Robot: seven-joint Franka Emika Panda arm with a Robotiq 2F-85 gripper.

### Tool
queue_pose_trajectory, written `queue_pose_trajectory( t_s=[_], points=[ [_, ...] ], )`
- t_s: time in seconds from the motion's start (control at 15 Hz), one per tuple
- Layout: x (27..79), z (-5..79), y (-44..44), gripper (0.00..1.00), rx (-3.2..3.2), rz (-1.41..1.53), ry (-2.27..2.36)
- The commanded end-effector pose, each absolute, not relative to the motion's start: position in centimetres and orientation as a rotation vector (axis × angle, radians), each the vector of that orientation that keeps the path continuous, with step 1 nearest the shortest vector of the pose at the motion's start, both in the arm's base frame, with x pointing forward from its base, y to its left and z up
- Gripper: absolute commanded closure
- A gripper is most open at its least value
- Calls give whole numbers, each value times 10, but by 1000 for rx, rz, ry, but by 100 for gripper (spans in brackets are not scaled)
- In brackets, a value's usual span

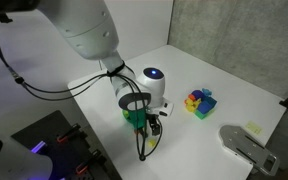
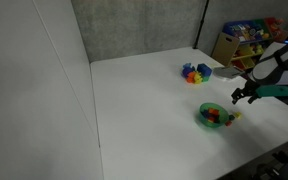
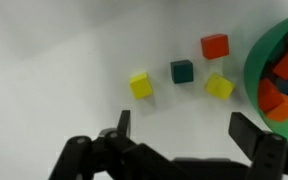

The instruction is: Remove one yellow block from the green bowl and put it on the table

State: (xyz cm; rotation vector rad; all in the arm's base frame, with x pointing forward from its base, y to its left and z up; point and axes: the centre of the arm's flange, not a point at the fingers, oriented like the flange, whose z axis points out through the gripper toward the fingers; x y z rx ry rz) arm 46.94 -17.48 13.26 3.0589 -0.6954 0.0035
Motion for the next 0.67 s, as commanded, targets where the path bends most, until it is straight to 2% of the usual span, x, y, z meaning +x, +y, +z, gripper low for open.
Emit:
queue_pose_trajectory(
  t_s=[0.0,0.6],
  points=[
    [453,192,-150,0,3092,31,-648],
    [442,304,-72,0,3194,-237,-412]
  ],
)
